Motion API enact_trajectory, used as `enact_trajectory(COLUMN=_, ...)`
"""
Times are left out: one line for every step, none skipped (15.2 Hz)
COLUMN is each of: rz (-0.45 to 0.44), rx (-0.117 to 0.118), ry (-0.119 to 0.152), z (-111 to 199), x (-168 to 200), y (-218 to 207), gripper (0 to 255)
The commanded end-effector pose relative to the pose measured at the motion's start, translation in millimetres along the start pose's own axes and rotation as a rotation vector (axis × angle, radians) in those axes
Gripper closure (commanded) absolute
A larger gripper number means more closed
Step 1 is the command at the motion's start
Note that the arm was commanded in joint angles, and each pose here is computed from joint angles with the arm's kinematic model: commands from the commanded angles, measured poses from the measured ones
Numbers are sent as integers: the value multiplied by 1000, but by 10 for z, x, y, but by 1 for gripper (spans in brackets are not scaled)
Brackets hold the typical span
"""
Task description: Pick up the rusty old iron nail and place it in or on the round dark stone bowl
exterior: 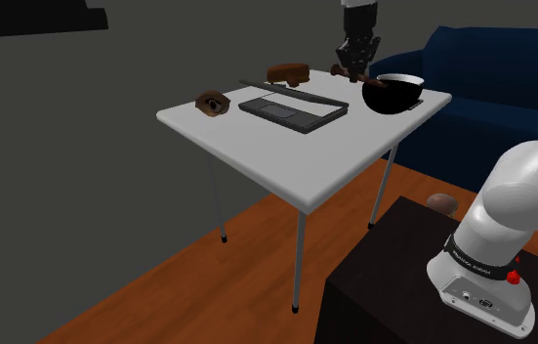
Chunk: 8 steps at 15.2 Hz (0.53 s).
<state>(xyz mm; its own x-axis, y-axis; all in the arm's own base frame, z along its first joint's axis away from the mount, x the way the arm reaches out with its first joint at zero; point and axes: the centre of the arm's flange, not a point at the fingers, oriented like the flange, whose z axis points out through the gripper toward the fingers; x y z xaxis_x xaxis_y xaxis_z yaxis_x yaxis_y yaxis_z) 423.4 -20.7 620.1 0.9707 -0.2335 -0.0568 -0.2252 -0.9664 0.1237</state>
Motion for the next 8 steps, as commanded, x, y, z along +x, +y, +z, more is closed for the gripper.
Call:
enact_trajectory(rz=-1, rx=0, ry=0, z=33, x=58, y=260, gripper=255)
enact_trajectory(rz=-1, rx=0, ry=0, z=45, x=94, y=387, gripper=255)
enact_trajectory(rz=-1, rx=0, ry=0, z=57, x=129, y=514, gripper=255)
enact_trajectory(rz=-1, rx=0, ry=0, z=69, x=164, y=640, gripper=255)
enact_trajectory(rz=-1, rx=0, ry=0, z=81, x=200, y=767, gripper=255)
enact_trajectory(rz=-1, rx=0, ry=0, z=93, x=235, y=893, gripper=255)
enact_trajectory(rz=-1, rx=0, ry=0, z=105, x=271, y=1020, gripper=255)
enact_trajectory(rz=-1, rx=0, ry=0, z=117, x=306, y=1147, gripper=255)
